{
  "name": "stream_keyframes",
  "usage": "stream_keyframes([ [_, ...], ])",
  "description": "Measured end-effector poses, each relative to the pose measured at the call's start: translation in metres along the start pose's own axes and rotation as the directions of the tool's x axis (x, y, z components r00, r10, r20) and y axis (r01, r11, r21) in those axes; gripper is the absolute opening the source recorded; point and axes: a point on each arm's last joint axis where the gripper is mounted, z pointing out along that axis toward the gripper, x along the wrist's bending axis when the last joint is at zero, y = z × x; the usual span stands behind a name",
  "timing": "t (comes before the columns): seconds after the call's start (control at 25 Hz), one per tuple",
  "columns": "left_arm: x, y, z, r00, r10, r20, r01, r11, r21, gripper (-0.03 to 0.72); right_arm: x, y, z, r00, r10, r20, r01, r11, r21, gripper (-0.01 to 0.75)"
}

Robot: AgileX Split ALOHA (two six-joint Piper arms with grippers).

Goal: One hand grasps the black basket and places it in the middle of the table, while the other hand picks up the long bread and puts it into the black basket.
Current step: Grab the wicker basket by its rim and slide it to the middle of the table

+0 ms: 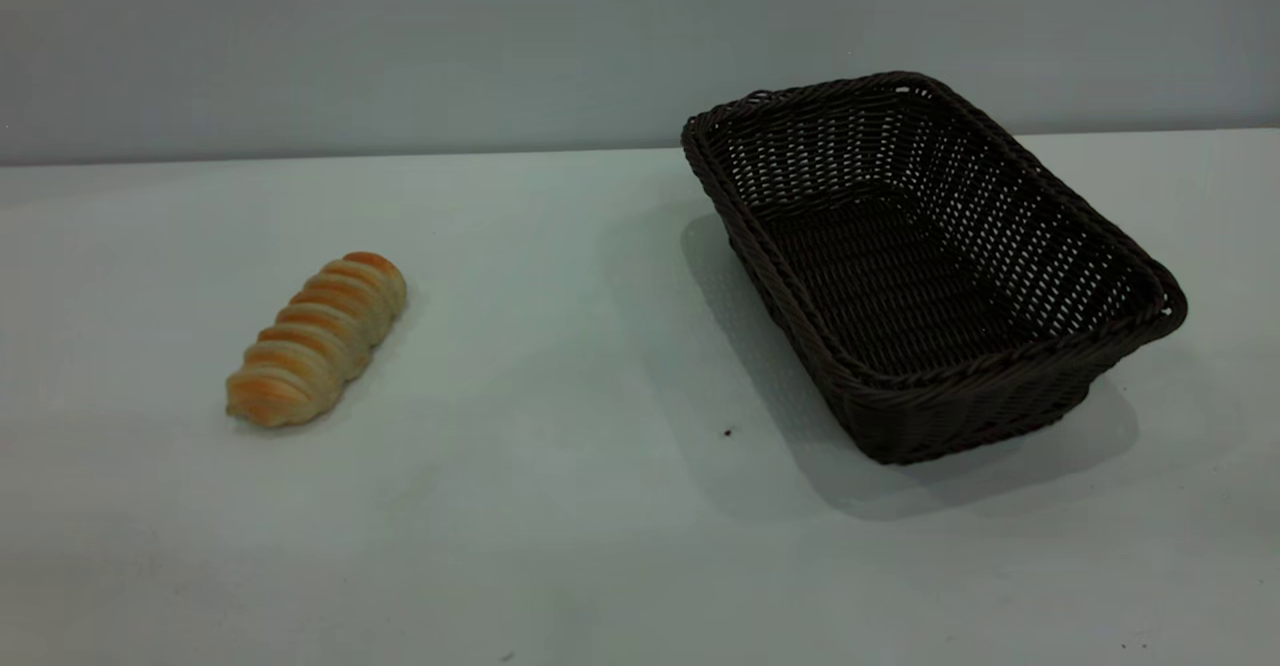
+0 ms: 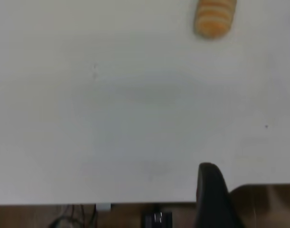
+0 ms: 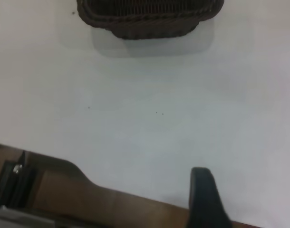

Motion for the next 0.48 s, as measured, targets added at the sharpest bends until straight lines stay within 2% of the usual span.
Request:
stream_keyframes([
  [0.16, -0.001, 0.014, 0.011, 1.0, -0.022, -0.001, 0.022, 0.999, 0.03, 0.502, -0.003, 0.016, 0.012, 0.999, 0.032, -0.03, -0.032, 0.999, 0.016, 0.524],
  [0.32, -0.002, 0.023, 0.018, 0.999, -0.054, -0.003, 0.054, 0.998, 0.043, 0.56, -0.002, 0.026, 0.027, 0.992, 0.07, -0.101, -0.065, 0.996, 0.053, 0.558],
  [0.48, -0.002, 0.026, 0.02, 0.996, -0.086, -0.002, 0.086, 0.996, 0.029, 0.574, -0.002, 0.034, 0.044, 0.98, 0.126, -0.153, -0.108, 0.987, 0.119, 0.565],
])
